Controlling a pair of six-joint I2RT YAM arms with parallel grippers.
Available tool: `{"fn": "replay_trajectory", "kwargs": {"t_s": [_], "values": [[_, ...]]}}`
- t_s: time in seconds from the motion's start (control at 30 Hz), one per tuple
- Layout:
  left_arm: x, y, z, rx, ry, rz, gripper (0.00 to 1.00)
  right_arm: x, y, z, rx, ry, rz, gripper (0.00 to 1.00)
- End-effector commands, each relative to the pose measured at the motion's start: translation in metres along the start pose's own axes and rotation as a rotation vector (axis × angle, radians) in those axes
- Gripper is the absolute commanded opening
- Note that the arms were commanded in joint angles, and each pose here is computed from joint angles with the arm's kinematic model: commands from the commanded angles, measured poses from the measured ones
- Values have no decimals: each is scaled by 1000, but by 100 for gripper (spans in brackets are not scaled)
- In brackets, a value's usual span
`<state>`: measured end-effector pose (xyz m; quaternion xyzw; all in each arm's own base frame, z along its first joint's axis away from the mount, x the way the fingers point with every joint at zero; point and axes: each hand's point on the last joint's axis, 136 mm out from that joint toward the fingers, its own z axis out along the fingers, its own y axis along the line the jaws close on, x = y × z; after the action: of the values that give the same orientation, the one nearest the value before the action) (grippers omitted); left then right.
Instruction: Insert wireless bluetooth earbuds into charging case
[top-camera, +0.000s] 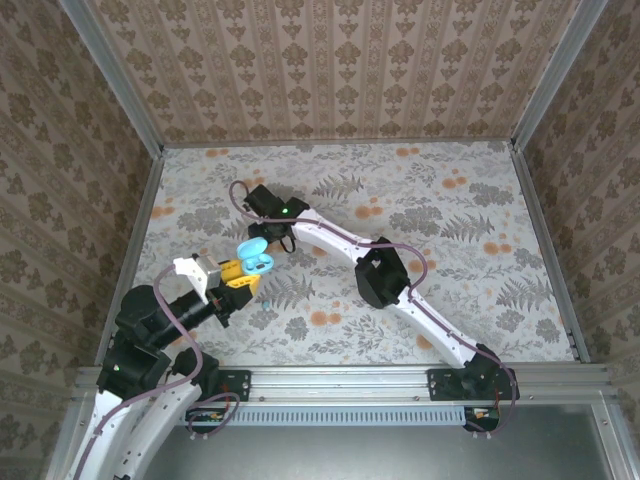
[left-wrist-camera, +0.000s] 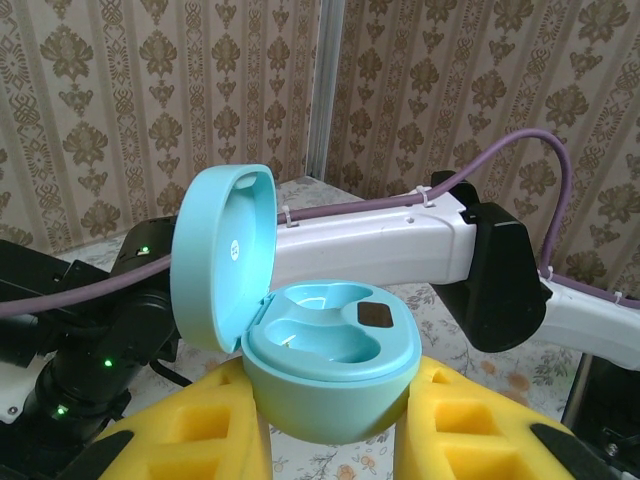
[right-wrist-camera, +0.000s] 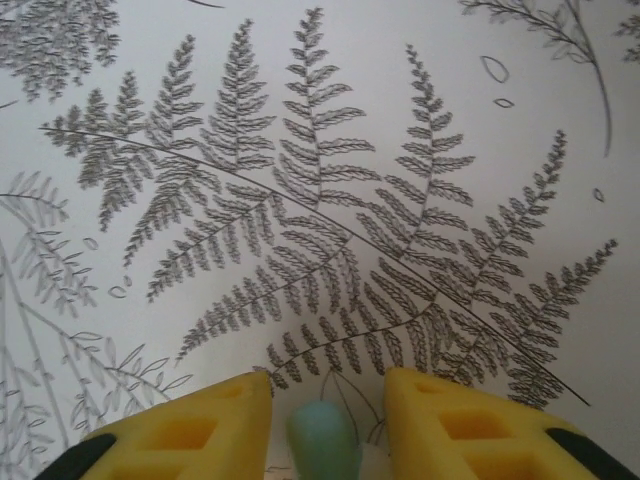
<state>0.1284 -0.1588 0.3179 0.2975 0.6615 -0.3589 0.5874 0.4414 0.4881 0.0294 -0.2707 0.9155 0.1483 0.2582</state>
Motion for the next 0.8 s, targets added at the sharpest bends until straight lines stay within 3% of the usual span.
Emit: {"fn": "replay_trajectory", "kwargs": {"t_s": [0.0, 0.27, 0.43, 0.77], "values": [[-14, -5, -6, 7, -44, 1, 22, 26, -2, -4, 61, 98, -40, 33], [-13, -4, -4, 8, -51, -7, 21, 49, -19, -23, 158, 181, -33, 21], [-12, -4, -3, 15, -49, -15, 21, 55, -32, -50, 168, 206, 63, 18], [1, -1, 15, 61, -69, -60, 21, 68, -68, -129, -15, -16, 479, 18]]}}
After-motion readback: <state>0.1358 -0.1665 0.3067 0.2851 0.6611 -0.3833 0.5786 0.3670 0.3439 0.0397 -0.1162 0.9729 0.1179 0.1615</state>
